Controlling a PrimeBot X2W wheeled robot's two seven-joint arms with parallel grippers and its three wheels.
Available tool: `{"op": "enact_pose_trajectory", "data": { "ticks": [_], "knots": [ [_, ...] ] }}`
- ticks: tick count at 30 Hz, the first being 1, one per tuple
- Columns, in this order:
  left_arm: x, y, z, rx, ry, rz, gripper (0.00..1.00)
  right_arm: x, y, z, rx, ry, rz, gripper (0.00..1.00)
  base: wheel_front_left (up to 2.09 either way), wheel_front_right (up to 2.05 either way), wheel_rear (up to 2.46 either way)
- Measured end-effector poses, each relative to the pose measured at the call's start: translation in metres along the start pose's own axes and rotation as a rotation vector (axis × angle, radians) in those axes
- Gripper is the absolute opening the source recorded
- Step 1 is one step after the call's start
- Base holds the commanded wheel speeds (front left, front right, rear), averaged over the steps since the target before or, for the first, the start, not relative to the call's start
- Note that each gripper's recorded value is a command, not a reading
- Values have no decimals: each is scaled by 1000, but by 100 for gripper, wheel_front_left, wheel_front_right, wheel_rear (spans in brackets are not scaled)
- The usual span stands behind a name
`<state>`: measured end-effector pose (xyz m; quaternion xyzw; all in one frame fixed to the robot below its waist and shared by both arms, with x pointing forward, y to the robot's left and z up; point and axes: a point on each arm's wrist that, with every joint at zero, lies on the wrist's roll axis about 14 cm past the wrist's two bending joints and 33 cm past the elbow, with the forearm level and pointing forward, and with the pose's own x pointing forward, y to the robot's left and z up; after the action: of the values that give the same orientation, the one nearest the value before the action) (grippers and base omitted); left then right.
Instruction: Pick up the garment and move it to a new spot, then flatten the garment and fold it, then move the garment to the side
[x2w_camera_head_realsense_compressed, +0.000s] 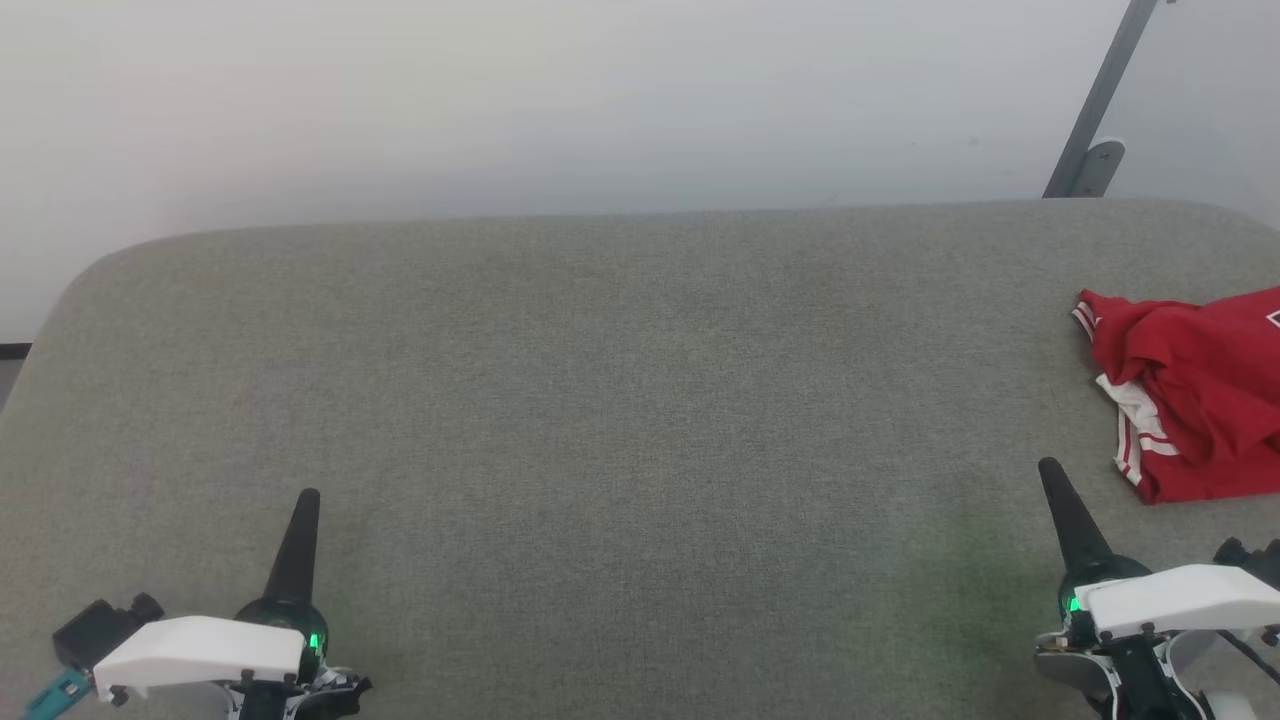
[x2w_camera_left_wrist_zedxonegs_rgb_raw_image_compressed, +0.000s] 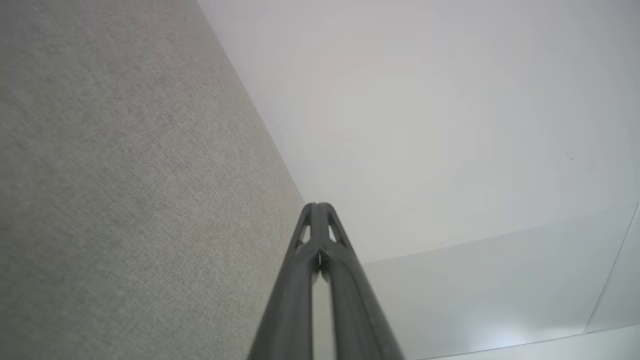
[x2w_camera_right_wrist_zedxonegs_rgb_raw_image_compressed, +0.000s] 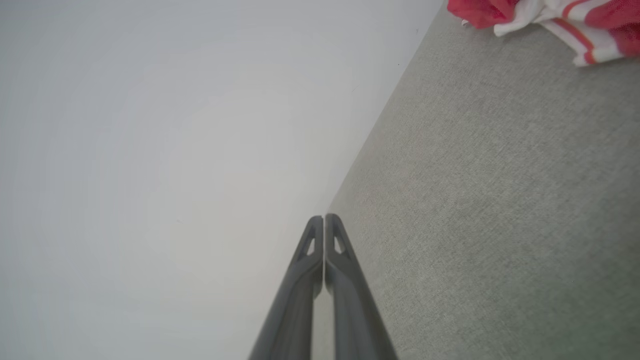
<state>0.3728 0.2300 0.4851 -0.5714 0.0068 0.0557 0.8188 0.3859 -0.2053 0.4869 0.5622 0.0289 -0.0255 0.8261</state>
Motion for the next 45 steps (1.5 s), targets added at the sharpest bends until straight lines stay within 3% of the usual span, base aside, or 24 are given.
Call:
{"op": "enact_pose_trajectory", "data": {
  "ticks": [45],
  "knots": [
    [11,-28,-21,-328,67,-75,0,1,17,2,350,-3,63,0,0,0,0]
  ]
}}
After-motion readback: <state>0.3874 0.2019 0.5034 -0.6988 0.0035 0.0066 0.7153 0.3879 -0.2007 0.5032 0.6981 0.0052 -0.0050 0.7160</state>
